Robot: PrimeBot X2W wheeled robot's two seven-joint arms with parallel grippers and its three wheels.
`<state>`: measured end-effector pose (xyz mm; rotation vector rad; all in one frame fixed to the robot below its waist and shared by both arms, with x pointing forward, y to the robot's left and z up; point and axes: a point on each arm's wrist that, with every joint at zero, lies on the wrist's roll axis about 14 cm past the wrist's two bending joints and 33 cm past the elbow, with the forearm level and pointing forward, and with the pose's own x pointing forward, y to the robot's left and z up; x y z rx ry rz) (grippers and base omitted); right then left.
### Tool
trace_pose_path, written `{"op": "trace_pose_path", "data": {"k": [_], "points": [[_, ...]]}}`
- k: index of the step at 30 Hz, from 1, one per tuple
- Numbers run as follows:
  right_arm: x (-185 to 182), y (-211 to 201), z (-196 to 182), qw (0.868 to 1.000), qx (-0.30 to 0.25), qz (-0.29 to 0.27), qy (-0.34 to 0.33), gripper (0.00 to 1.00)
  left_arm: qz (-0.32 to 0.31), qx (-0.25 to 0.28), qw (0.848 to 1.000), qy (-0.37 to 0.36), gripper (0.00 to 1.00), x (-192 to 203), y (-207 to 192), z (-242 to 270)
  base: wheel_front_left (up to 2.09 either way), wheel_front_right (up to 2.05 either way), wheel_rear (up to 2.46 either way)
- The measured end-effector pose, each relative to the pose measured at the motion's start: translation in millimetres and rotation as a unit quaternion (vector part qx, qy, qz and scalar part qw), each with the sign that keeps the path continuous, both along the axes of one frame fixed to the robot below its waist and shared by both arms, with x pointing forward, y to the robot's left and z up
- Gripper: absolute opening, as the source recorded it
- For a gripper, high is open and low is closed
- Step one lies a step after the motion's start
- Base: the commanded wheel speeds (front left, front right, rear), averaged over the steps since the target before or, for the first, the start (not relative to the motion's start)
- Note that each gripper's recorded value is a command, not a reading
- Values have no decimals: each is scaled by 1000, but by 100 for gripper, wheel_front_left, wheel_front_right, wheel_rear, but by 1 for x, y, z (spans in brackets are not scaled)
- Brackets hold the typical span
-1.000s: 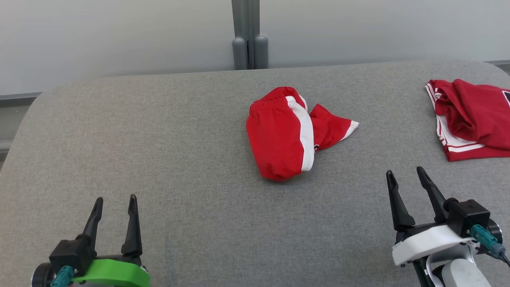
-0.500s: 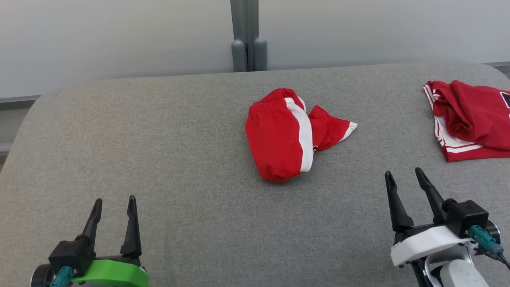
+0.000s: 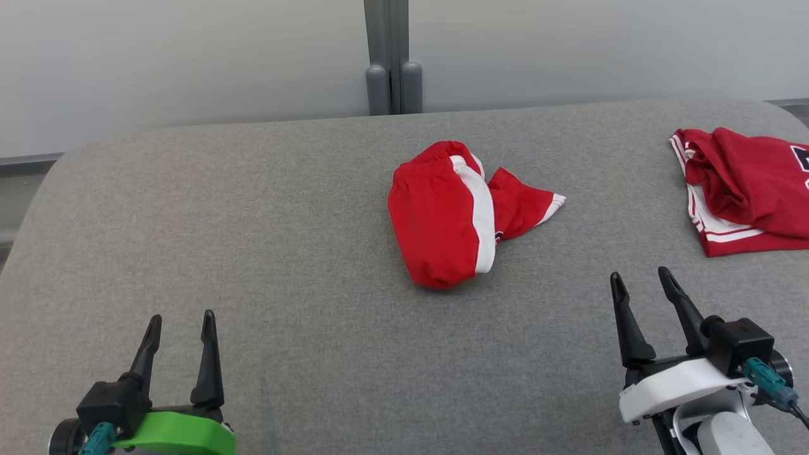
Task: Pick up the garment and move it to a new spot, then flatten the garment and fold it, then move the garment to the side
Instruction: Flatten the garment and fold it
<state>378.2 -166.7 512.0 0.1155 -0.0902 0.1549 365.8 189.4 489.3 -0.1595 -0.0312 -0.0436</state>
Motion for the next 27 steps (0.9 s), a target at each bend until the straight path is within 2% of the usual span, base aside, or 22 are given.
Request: {"op": "trace_pose_path", "data": {"k": [27], "points": [[0, 0, -3, 1000, 1, 0, 5, 100, -1, 0, 1000, 3, 100, 1, -1, -2, 0, 0, 0]]}}
